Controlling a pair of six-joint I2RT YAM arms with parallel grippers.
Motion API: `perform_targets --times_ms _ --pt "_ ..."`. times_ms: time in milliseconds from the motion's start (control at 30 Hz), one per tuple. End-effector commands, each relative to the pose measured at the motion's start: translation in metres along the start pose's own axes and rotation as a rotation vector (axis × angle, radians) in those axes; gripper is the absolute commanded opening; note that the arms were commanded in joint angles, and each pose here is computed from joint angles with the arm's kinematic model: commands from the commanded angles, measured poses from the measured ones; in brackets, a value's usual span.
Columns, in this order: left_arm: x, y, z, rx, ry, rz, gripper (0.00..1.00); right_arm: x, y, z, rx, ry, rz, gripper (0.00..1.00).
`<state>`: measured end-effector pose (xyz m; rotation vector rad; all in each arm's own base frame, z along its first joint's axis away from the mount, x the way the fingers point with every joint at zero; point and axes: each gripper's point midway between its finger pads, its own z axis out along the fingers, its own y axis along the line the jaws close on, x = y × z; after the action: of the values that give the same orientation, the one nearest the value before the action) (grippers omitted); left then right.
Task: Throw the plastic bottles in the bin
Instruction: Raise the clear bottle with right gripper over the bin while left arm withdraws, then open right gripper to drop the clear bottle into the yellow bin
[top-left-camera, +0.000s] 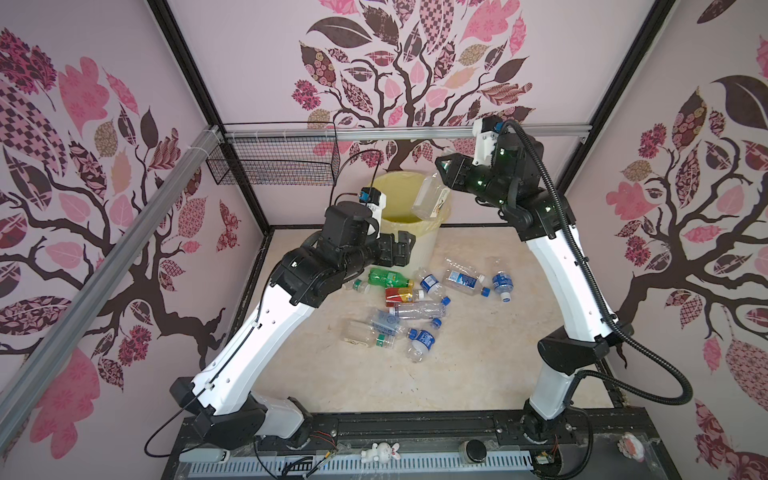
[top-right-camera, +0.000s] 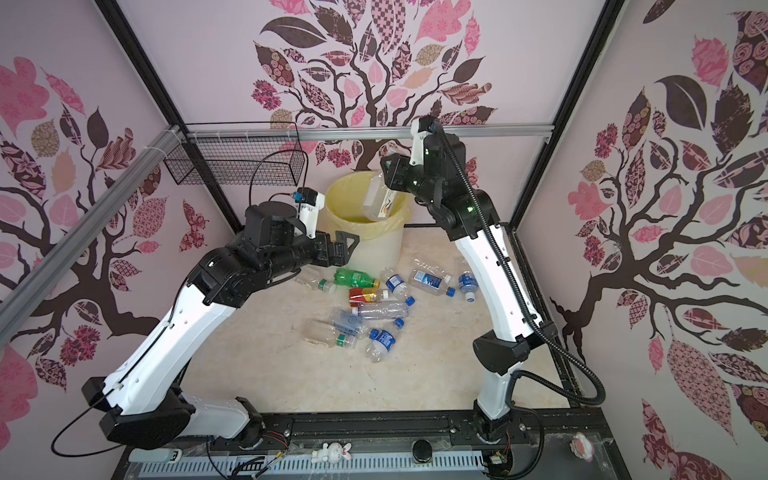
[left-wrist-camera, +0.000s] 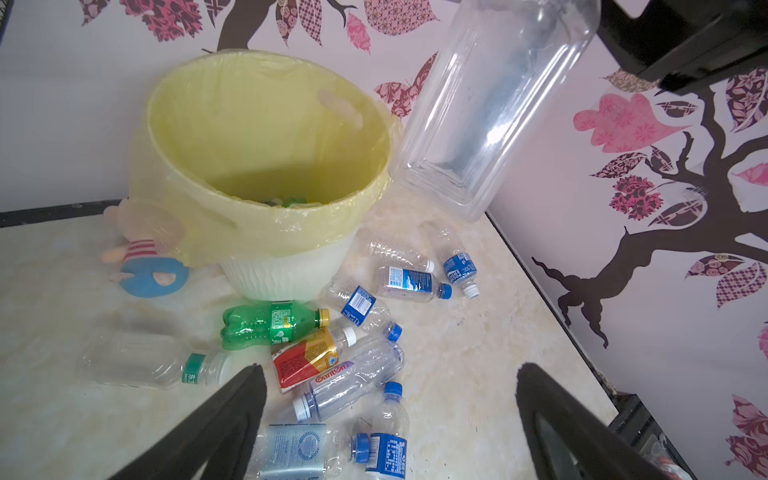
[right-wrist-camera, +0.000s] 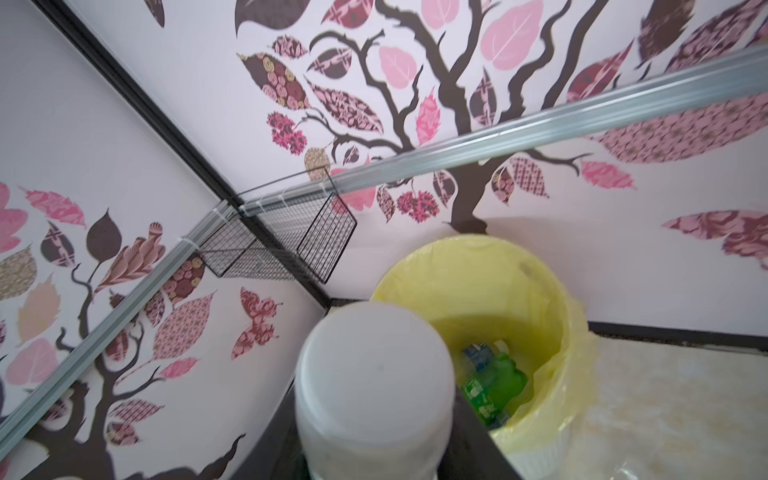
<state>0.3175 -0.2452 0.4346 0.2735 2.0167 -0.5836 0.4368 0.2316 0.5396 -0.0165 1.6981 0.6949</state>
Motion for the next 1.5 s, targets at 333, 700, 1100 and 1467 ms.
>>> perform_targets --times_ms 333,700,1100,1467 --pt "-0.059 0.008 -0.012 -0.097 -0.177 -0.011 0.97 -0.133 0.019 -0.045 0.043 -0.561 -0.099 0.36" --pt "-0.032 0.063 -0.006 -0.170 -0.101 -0.178 0.97 -0.003 -0.025 0.099 0.085 -0.216 -0.037 0.75" --pt "-0.010 0.075 0.004 -0.222 -0.047 -0.211 0.97 -0.003 -0.019 0.086 0.065 -0.178 -0.032 1.00" --pt "0.014 0.102 0.019 -0.366 0.024 -0.250 0.97 0.021 -0.020 0.062 0.059 -0.053 -0.023 1.00"
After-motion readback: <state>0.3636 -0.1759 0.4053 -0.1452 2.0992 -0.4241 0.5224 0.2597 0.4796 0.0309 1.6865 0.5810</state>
